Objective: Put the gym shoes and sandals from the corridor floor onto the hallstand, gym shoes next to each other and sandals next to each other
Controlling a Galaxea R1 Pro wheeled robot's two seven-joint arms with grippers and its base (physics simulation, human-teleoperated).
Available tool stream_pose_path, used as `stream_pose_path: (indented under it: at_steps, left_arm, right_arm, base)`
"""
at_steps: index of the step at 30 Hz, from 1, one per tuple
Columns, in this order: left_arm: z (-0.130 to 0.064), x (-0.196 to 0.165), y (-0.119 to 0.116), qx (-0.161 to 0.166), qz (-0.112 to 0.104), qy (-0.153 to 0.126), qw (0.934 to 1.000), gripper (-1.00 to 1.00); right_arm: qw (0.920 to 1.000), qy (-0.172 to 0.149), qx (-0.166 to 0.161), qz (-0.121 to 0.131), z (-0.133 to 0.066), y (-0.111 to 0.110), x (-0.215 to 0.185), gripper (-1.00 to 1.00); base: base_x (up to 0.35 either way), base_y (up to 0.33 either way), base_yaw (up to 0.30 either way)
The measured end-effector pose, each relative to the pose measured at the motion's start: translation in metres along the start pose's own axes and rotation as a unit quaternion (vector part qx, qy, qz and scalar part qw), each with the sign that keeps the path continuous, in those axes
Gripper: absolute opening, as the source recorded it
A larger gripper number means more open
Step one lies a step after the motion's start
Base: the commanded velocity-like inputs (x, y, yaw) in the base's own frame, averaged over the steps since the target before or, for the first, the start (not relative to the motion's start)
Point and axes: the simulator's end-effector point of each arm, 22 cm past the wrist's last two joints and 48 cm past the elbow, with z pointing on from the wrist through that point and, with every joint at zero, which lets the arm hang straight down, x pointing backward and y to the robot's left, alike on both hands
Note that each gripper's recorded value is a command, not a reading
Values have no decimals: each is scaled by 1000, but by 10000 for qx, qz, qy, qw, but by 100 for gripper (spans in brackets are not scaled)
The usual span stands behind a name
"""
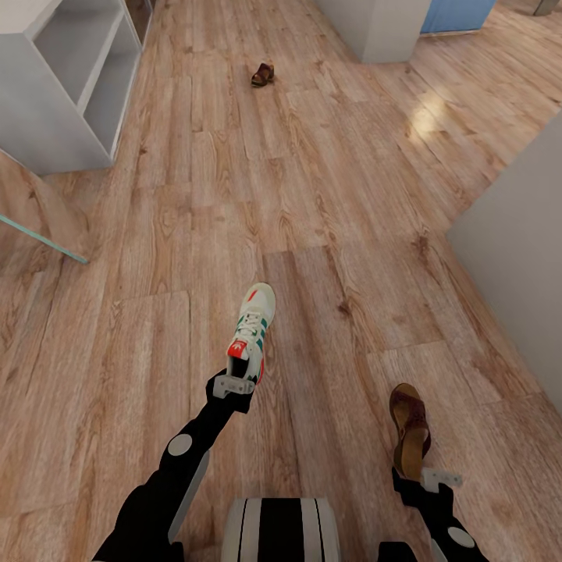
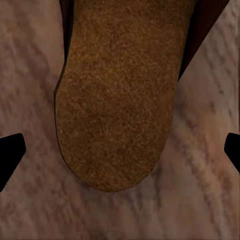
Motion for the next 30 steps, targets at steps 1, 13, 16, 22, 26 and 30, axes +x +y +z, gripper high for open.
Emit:
stream_pose_path:
  at_steps: [1,13,16,22,26,30]
  left_arm:
    - [0,0,0,0,0,2,10000,-100]
    - [0,1,0,0,-2,12,10000,-100]
    - [0,1,0,0,-2,12,10000,-100]
    - [0,1,0,1,-5,13,10000,-100]
    - [0,1,-1,2,-7,12,10000,-100]
    - [0,2,-1,3,-9,20,10000,-100]
  right_arm:
    - [10000,-38,-2,0,0,0,-1,100]
    - [9999,-106,1,6,0,0,-3,100]
    - [9999,-108,-1,6,0,0,-3,100]
    - [9999,-107,-3,6,0,0,-3,100]
    - [9999,-107,-2,5,0,0,-3,100]
    - [9999,-107,-2,5,0,0,-3,100]
  base:
    - [0,0,0]
    - [1,0,0]
    - [100,0,0]
    - [108,0,0]
    - [26,0,0]
    - [6,0,0]
